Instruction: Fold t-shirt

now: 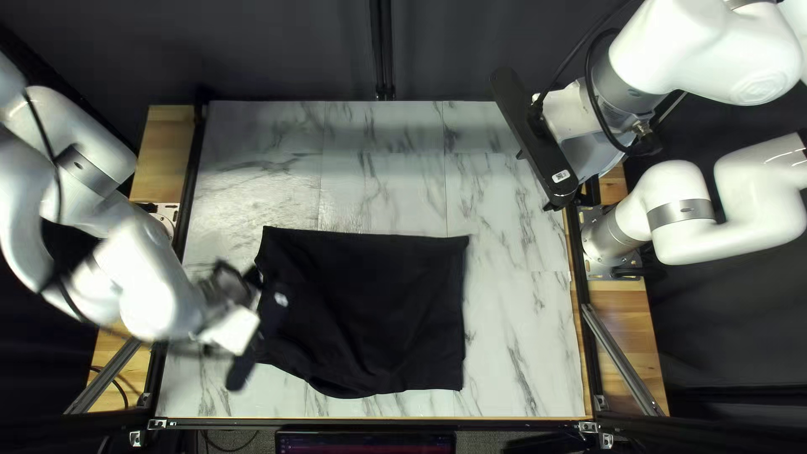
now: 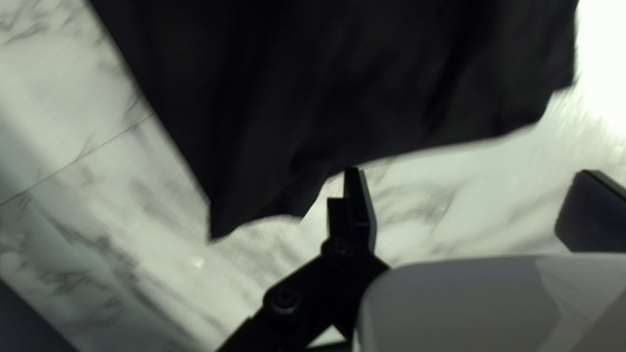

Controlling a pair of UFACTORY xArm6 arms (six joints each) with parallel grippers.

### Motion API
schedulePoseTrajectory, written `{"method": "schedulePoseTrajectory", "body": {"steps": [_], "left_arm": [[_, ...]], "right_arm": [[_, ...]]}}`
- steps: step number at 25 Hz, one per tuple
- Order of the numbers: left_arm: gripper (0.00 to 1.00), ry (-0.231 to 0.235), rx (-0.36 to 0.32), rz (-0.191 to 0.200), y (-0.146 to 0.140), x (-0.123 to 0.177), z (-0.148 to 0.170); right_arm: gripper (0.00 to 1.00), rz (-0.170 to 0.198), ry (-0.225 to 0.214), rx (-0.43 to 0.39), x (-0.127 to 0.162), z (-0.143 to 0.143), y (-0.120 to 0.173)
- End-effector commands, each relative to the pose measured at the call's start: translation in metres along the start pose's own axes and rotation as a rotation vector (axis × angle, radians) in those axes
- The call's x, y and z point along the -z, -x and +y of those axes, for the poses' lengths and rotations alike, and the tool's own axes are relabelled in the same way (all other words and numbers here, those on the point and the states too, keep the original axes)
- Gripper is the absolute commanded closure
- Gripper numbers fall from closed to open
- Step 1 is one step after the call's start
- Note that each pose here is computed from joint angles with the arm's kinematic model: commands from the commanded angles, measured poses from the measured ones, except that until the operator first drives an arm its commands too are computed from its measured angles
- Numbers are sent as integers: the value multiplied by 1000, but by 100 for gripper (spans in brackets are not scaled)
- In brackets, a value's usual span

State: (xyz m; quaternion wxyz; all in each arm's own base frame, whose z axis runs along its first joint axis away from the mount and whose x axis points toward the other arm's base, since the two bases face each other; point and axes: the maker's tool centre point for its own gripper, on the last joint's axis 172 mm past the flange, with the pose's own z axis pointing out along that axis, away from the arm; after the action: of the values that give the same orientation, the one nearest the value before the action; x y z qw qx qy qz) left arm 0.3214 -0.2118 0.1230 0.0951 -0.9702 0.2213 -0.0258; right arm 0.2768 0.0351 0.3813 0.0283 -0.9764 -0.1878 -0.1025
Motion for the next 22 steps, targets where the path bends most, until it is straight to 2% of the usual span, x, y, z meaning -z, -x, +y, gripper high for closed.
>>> {"method": "schedulePoseTrajectory", "body": {"steps": [1,6,16,22], "left_arm": [[0,-72,43,-2,-49,-12,34],[0,-114,77,-15,-70,-28,39],[0,-144,193,-119,-61,-67,27],[0,-159,230,-113,-59,-70,34]], "right_arm": [[0,0,0,0,0,0,0],[0,0,0,0,0,0,0],[0,0,0,0,0,0,0],[0,0,0,0,0,0,0]]}}
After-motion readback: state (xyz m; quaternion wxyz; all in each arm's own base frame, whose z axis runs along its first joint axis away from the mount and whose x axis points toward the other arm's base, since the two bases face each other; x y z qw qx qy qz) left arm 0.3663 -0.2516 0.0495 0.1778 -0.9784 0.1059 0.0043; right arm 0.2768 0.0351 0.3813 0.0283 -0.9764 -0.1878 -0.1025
